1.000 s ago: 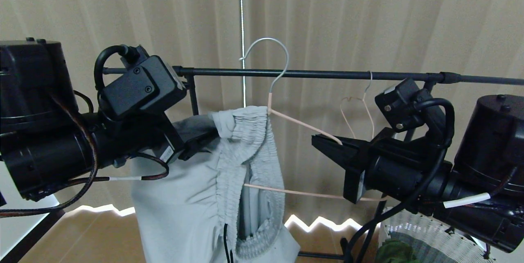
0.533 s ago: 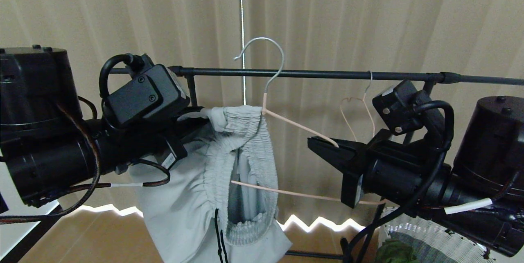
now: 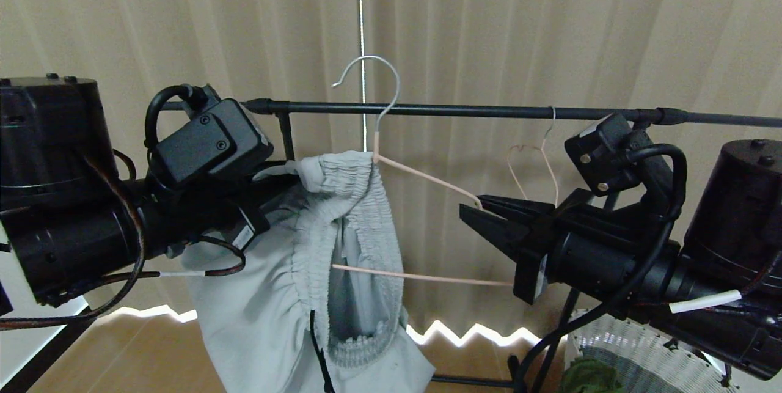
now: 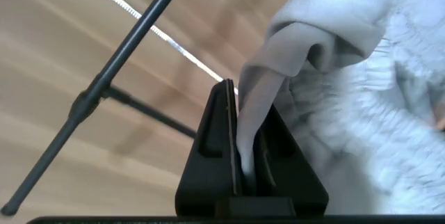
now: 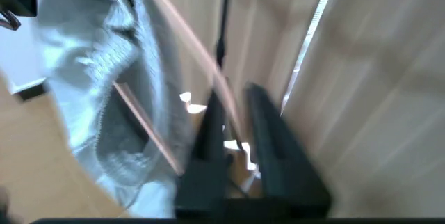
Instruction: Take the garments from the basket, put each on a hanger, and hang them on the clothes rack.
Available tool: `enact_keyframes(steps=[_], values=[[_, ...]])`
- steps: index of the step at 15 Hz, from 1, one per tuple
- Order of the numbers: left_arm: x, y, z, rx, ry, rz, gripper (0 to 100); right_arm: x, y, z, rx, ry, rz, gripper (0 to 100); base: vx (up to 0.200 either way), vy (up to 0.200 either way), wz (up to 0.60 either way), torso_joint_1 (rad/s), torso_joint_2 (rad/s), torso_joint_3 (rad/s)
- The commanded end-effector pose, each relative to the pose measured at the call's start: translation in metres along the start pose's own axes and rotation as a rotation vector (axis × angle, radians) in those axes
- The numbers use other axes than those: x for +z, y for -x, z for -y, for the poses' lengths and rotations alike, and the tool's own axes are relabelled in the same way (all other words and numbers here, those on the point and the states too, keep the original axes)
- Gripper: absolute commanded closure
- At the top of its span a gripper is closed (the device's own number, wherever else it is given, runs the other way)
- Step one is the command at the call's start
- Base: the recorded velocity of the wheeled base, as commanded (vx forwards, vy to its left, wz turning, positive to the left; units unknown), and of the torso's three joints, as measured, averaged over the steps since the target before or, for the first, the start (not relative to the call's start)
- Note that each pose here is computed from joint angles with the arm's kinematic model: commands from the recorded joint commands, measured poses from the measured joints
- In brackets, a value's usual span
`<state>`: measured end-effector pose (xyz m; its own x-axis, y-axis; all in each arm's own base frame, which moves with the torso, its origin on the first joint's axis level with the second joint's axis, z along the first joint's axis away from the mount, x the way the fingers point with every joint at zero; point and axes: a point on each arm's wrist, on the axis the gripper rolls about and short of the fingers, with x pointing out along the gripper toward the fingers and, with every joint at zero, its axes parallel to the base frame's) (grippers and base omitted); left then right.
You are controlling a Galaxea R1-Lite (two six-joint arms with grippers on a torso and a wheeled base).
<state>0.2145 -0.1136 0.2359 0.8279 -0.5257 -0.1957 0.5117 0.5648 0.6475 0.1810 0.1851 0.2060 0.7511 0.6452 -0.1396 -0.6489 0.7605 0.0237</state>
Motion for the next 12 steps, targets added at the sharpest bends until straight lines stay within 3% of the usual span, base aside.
enact_keyframes(steps=[1, 3, 7, 9, 12], values=[[0.000, 0.001, -0.001, 0.007, -0.001, -0.003, 100, 0.000, -0.001, 0.000, -0.003, 0.002, 0.001, 0, 0.000, 0.000, 0.00, 0.000, 0.00, 0.000], [-0.006, 0.003, -0.002, 0.053, 0.004, -0.057, 100, 0.002, 0.000, 0.007, -0.029, 0.002, 0.019, 0, 0.000, 0.000, 0.00, 0.000, 0.00, 0.000], [-0.020, 0.020, 0.002, 0.150, 0.015, -0.173, 100, -0.008, 0.003, 0.020, -0.079, 0.095, 0.040, 0, 0.000, 0.000, 0.00, 0.000, 0.00, 0.000], [-0.027, 0.025, -0.005, 0.225, 0.058, -0.228, 100, -0.015, 0.007, 0.020, -0.079, 0.102, 0.054, 0, 0.000, 0.000, 0.00, 0.000, 0.00, 0.000], [-0.035, 0.030, -0.001, 0.238, 0.133, -0.258, 100, -0.017, 0.009, 0.019, -0.068, 0.100, 0.045, 0, 0.000, 0.000, 0.00, 0.000, 0.00, 0.000]])
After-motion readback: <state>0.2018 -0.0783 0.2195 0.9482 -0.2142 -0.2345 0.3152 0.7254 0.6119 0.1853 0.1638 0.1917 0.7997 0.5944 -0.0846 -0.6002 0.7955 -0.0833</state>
